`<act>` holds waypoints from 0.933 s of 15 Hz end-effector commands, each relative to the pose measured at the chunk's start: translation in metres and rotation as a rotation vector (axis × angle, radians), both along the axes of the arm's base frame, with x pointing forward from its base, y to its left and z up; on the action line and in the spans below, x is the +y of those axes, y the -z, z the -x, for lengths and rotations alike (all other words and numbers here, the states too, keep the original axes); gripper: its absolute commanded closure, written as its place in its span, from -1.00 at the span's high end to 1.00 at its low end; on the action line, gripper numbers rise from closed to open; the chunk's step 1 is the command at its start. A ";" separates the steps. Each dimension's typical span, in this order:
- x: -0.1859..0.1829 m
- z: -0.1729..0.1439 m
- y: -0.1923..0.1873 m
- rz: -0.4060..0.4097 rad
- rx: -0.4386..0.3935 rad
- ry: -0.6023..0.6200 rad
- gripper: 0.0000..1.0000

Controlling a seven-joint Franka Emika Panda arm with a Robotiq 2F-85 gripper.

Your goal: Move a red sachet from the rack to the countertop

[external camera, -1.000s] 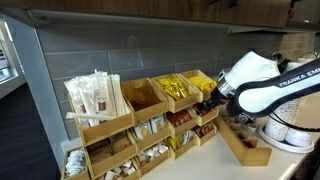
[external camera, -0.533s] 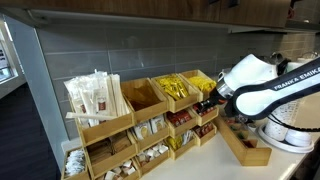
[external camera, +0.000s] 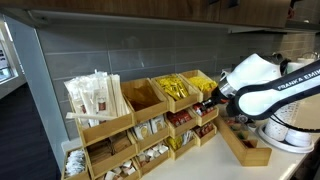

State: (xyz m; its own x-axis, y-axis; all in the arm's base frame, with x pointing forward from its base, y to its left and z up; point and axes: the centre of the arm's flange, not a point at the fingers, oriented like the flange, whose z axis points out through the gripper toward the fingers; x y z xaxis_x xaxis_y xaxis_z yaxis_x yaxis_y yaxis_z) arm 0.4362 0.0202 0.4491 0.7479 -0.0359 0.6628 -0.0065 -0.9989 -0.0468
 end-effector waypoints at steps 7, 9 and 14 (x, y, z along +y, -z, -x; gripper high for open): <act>-0.011 0.049 -0.020 -0.097 -0.046 0.037 -1.00; -0.010 0.056 -0.027 -0.106 -0.055 0.033 -1.00; 0.000 0.071 -0.043 -0.095 0.004 -0.014 -1.00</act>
